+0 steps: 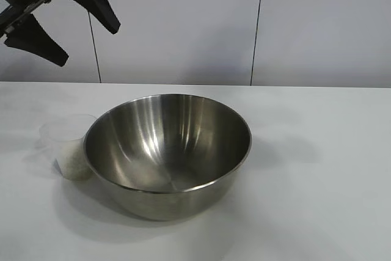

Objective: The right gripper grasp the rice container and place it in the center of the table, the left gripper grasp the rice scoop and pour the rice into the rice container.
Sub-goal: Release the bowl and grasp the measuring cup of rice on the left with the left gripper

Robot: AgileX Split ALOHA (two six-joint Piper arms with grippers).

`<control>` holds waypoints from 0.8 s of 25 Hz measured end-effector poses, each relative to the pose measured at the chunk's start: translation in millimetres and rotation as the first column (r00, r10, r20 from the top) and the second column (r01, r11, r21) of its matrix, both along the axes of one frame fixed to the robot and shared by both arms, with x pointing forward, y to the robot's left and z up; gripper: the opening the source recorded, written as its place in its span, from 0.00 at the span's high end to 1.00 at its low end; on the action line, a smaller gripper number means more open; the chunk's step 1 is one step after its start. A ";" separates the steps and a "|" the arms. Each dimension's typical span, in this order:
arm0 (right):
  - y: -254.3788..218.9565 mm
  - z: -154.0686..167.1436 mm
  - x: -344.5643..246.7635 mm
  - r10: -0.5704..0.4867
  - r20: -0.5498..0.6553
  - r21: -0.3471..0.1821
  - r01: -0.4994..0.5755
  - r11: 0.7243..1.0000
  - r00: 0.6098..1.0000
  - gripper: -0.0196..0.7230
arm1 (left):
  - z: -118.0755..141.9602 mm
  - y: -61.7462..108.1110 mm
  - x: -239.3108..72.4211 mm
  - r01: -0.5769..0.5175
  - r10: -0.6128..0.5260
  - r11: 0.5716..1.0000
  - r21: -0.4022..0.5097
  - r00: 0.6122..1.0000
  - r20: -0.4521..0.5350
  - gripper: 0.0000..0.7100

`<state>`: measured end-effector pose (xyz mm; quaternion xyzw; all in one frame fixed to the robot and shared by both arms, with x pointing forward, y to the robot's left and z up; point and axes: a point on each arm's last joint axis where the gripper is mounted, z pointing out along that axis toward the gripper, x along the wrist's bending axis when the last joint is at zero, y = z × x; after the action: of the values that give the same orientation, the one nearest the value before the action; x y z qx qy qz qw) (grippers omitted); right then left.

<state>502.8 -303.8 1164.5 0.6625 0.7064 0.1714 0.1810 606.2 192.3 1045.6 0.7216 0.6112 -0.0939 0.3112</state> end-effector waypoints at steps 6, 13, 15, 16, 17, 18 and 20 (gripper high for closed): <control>3.2 13.1 -127.8 0.021 0.253 -0.022 -0.016 1.000 0.967 0.07 | 0.0 0.0 0.1 0.000 0.000 1.000 0.000 1.000 0.001 0.02; 7.6 -26.7 -248.8 -0.021 0.548 0.026 0.008 1.000 0.836 0.08 | 0.0 0.0 0.1 0.000 0.000 1.000 0.000 1.000 0.001 0.02; 7.8 -46.3 -268.2 -0.034 0.586 0.037 0.015 0.999 0.809 0.08 | 0.0 0.0 0.1 0.000 0.000 1.000 0.000 1.000 0.001 0.02; 7.7 -57.1 -273.8 -0.036 0.593 0.036 0.018 0.999 0.805 0.08 | 0.0 0.0 0.1 0.000 0.000 1.000 0.000 1.000 0.001 0.02; 7.3 -67.3 -276.3 -0.037 0.587 0.032 0.022 0.999 0.808 0.08 | 0.0 0.0 0.1 0.000 0.000 1.000 0.000 1.000 0.001 0.02; 6.7 -75.0 -279.5 -0.040 0.592 0.029 0.028 0.999 0.805 0.08 | 0.0 0.0 0.1 -0.001 0.001 1.000 0.000 1.000 0.001 0.02; 5.7 -89.4 -280.9 -0.045 0.583 0.023 0.038 0.999 0.811 0.08 | 0.0 0.0 0.1 -0.001 0.001 1.000 0.000 1.000 0.001 0.02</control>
<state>221.9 -298.2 1075.1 0.5943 0.6015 0.3656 0.3890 606.3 192.4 1045.6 0.7214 0.6113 -0.0935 0.3115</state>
